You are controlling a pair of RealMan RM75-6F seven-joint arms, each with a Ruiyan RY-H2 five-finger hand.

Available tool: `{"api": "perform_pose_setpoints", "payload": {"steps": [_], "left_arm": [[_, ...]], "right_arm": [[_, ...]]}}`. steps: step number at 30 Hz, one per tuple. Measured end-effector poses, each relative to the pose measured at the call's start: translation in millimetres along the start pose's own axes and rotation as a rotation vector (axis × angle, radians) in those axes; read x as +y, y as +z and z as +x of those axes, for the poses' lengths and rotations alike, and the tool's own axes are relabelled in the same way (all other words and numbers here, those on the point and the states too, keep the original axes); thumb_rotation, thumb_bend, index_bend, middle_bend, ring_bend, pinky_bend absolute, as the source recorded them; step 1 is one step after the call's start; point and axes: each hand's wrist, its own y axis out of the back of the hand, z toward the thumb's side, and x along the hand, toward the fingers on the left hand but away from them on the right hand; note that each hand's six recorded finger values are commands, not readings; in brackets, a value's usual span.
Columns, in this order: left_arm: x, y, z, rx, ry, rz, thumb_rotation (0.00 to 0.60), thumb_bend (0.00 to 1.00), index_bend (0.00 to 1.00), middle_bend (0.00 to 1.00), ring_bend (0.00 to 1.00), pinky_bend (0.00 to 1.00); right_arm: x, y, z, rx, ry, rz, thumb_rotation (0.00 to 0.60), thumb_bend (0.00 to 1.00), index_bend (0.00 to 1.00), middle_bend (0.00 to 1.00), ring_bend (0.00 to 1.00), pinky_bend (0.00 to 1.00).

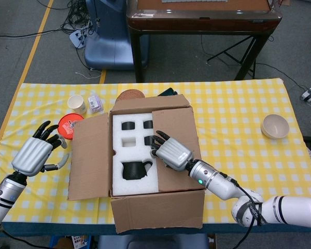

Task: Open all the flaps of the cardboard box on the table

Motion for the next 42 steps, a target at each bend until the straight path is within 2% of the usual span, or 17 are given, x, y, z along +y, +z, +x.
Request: {"api": "perform_pose_setpoints", "payload": {"steps": [7,16,26,42], "left_arm": [[0.5,-0.3,1.5,0.000,0.004,-0.001,0.101,0.43,0.53,0.38,0.12,0.00],[1.7,-0.4,5.0,0.001,0.011,0.002,0.104,0.42,0.53,0.38,0.12,0.00],[2.0,-0.1,7.8,-0.001,0.011,0.002,0.104,0.43,0.53,0.38,0.12,0.00],[11.3,8.3,11.1,-0.022,0.031,0.010,0.105,0.43,0.53,0.38,0.12,0.00]], "right_arm": [[0.8,-5.6,5.4,-0.012,-0.009,0.002,0.600,1.00,0.41,0.35,0.08,0.04],[16.8,-10.6,18.3,-0.022,-0.077,-0.018,0.600,1.00,0.41,0.36,0.09,0.04],[43.7,-24.4,48.2,-0.063,-0.182,-0.029,0.600,1.00,0.41,0.37,0.10,0.04],[70.4,-43.8,96.9,-0.137,-0.296,-0.034,0.600,1.00,0.41,0.37,0.11,0.04]]}}
